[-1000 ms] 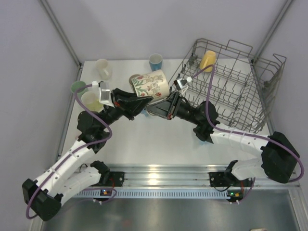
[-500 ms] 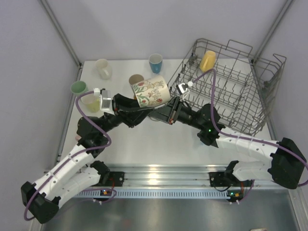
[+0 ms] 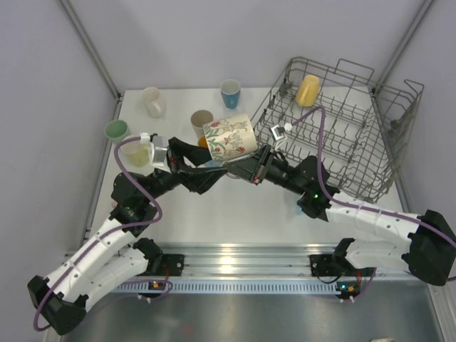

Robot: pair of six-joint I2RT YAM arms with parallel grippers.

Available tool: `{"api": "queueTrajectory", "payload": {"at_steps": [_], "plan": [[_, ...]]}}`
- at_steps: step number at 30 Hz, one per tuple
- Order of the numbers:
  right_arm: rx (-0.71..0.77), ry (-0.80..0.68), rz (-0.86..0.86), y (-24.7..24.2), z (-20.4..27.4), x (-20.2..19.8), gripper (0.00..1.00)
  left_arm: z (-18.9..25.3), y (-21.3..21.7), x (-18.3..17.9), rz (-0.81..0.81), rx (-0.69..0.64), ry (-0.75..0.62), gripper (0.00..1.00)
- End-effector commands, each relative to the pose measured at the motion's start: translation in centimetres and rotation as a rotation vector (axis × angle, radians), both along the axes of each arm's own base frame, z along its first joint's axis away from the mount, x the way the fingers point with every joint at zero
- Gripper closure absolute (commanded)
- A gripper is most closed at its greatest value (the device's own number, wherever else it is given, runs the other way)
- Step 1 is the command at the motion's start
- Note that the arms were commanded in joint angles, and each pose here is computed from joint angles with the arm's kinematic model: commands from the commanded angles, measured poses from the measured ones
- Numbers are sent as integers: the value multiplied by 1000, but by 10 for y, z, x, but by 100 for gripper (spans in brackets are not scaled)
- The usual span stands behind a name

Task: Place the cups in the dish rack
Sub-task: Pass the cup from the left arm to the right, then place the cup upside down on the dish rack

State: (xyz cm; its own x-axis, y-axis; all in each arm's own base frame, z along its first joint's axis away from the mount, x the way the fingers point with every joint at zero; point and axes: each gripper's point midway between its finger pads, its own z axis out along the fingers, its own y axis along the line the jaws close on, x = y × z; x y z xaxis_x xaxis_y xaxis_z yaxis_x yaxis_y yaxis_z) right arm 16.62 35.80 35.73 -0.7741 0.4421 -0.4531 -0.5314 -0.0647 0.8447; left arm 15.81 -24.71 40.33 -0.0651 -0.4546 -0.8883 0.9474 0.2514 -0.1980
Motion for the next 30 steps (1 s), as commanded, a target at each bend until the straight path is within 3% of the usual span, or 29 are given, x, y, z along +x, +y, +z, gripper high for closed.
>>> {"api": "queueTrajectory", "payload": {"at_steps": [1,2,4,14,16,25,30], "plan": [[207,-212,-71,-37,82,-10,100,13,5,2,41,8,-7,33],[202,-212,-82,-39,81,-6,100,13,5,3,47,13,-8,31],[182,-204,-118,-46,78,5,100,15,7,2,55,21,-8,2],[52,-206,-344,-100,78,64,100,0,13,15,143,142,36,2],[-44,-248,-463,-121,77,88,100,-9,17,21,189,191,62,2],[-502,-165,-1021,-224,65,185,100,-58,68,59,543,370,218,2],[-671,-178,-1218,-267,76,220,100,-78,76,57,567,415,248,2]]}}
